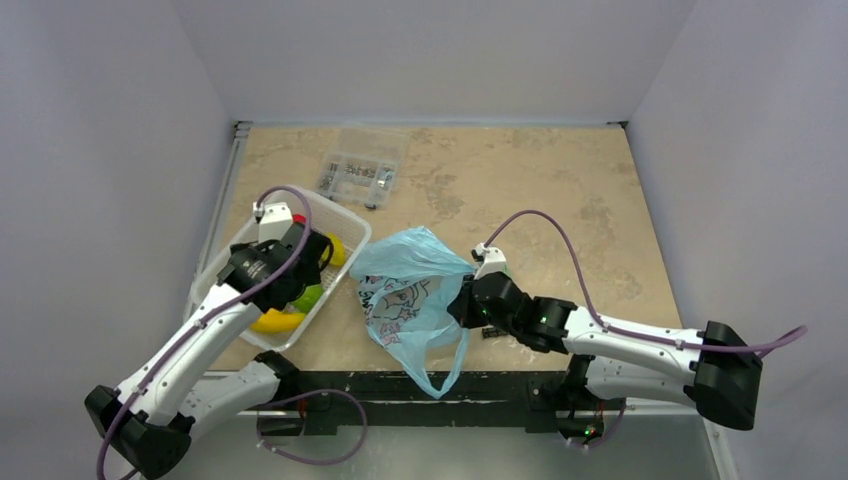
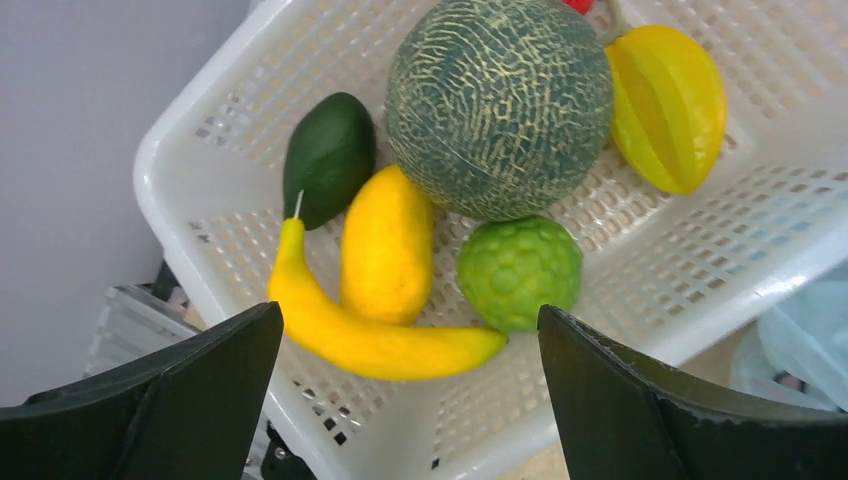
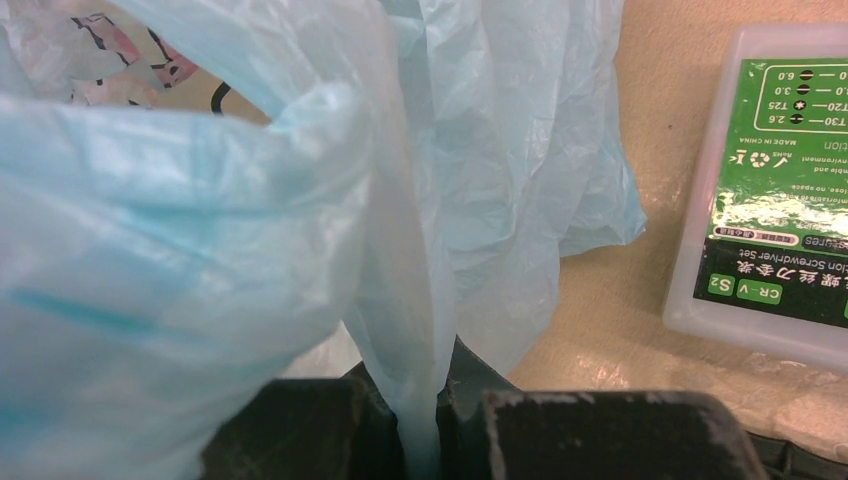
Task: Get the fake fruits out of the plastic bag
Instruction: Place the fake fruit in the bin, then take out the fake fruit from the plastic bag.
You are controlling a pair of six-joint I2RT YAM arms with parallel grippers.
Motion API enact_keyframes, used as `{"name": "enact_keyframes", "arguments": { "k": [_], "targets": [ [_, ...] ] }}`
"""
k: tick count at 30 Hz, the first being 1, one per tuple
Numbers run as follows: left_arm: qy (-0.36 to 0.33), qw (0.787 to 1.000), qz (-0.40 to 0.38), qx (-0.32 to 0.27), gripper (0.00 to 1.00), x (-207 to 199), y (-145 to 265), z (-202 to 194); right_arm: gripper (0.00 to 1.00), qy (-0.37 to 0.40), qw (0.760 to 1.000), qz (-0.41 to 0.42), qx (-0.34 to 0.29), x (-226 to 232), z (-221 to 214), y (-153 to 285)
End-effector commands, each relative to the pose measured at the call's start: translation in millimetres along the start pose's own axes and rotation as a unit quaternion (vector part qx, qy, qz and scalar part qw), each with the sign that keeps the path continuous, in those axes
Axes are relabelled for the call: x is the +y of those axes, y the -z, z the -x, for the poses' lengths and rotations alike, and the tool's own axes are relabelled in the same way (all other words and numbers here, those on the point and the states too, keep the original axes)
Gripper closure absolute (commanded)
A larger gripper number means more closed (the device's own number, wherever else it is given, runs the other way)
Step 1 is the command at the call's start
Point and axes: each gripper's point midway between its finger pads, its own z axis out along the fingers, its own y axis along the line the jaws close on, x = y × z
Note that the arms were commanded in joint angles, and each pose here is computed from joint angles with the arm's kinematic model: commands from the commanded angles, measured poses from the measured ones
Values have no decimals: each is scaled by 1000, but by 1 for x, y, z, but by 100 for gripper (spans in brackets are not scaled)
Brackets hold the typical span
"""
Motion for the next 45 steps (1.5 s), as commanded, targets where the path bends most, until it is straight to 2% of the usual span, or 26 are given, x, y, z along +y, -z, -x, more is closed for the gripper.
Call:
{"name": "enact_keyframes", "arguments": {
  "k": [1,5,7,11,14,18,20,21,23,26,29,33,35,37,41,45],
  "targets": [
    [50,993,-108,5,0,-20,22,4,100,3,1000,21,-4,8,3,0],
    [44,965,-254,43,3,-52,53,-13,100,11,999,41,4,17,1,-3],
    [43,949,-303,72,0,-63,66,-24,100,17,998,54,9,23,-1,-4],
    [20,916,-385,115,0,-79,90,-44,100,21,997,69,14,28,-3,-6],
    [25,872,-472,126,0,-97,114,-53,100,20,997,71,23,28,-8,-7],
    [67,808,-565,157,10,-127,141,-60,100,19,996,82,23,34,-10,-11],
    [65,788,-589,166,13,-140,151,-65,100,19,996,82,27,34,-13,-14],
    [56,788,-591,162,15,-144,154,-66,100,19,996,83,30,35,-14,-14],
    [28,806,-572,148,16,-153,155,-67,100,21,996,84,36,36,-16,-15],
    [-11,813,-563,146,20,-172,162,-66,100,25,996,83,38,38,-17,-16],
    [-29,834,-533,139,25,-189,156,-62,100,26,995,86,38,41,-16,-15],
    [-42,856,-508,90,30,-212,144,-55,100,31,995,92,38,47,-12,-10],
    [-51,870,-483,83,38,-219,133,-59,100,29,994,95,34,48,-11,-8],
    [-54,879,-467,77,53,-225,126,-63,100,28,994,97,34,48,-10,-6],
    [-50,873,-482,52,58,-236,133,-68,100,20,993,113,36,53,-10,0],
    [-33,884,-466,31,62,-239,122,-67,100,9,990,137,31,61,-7,7]
  ]
}}
